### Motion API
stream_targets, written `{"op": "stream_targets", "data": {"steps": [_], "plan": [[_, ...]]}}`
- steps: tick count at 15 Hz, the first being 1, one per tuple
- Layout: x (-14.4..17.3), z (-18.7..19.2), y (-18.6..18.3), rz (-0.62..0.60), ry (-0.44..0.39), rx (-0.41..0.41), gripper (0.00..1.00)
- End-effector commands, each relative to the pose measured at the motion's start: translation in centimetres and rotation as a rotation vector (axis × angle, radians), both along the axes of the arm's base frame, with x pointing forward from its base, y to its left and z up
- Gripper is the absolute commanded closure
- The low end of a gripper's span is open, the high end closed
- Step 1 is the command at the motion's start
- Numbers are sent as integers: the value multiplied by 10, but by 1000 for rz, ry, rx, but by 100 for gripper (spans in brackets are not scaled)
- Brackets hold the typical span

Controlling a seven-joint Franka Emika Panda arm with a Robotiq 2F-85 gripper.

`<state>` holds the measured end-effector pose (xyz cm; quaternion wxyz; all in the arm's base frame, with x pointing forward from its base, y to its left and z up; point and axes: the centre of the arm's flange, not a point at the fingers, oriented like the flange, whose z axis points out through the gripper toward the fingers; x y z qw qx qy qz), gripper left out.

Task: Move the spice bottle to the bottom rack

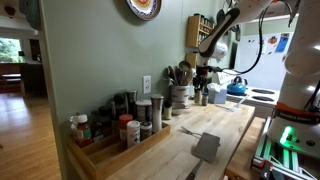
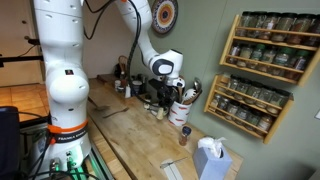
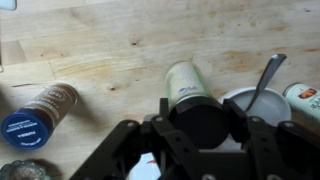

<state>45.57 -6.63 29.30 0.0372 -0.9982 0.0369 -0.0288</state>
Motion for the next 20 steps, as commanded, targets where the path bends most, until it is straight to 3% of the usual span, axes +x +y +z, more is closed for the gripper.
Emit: {"op": "stream_targets", "data": {"steps": [1,6,12,13,18,19,20], "plan": [[-30,70,-14,-82,-66,51,69],[-38,143,-60,-247,-227,55,69],[-41,200,-114,-479,-321,80,69],[-39,184,-105,-415,-311,79,44],[-38,195,-115,-464,-332,80,44],[-38,195,-115,-464,-332,80,69],[-35,199,-124,-478,-352,79,69]]}}
